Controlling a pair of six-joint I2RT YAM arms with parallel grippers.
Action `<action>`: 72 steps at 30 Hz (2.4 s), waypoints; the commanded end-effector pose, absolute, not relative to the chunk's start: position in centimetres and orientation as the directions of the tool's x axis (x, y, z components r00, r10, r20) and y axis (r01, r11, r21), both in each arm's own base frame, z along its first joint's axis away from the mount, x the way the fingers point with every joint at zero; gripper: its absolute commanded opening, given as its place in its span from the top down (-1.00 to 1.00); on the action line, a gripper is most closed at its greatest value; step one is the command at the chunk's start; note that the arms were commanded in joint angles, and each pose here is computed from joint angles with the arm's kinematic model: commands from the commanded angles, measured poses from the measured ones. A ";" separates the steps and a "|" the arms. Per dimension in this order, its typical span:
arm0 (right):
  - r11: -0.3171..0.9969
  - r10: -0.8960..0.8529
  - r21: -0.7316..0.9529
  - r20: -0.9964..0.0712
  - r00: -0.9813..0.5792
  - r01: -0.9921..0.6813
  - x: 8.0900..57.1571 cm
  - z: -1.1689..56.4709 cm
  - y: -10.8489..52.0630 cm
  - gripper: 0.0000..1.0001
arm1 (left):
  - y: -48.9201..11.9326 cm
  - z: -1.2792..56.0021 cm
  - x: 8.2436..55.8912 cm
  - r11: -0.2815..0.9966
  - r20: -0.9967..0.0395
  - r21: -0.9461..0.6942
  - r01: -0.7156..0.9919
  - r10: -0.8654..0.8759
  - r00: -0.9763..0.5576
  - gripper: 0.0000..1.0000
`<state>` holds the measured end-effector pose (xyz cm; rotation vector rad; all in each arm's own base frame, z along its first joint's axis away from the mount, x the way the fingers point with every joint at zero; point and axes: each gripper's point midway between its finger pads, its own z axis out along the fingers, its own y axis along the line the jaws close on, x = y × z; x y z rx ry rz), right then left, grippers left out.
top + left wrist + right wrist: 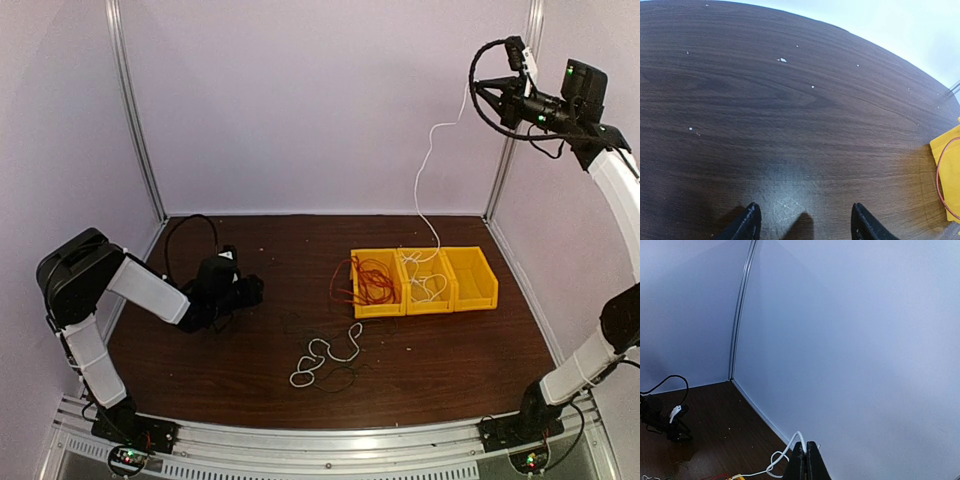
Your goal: Untangle the cables
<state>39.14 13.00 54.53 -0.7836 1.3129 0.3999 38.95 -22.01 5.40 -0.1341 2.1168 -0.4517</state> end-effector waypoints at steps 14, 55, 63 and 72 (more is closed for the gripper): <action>0.698 -0.272 -0.221 -0.962 0.032 -0.681 42.0 40.8 12.5 1.00 | -22.4 6.2 39.6 0.914 -0.794 -0.396 0.092 -0.291 -0.534 -0.25; 0.715 -0.599 -0.246 -0.699 -0.391 -0.654 42.0 22.7 9.8 1.00 | -21.7 4.4 39.2 0.927 -0.789 -0.366 0.082 -0.262 -0.555 -0.25; 0.644 -0.686 -0.266 -0.615 -0.389 -0.717 40.9 18.3 13.2 1.00 | -21.3 4.3 38.8 0.929 -0.790 -0.363 0.076 -0.263 -0.554 -0.25; 0.623 -0.709 -0.195 -0.550 -0.441 -0.758 41.8 12.8 15.7 1.00 | -21.1 4.5 38.6 0.930 -0.790 -0.361 0.072 -0.264 -0.553 -0.25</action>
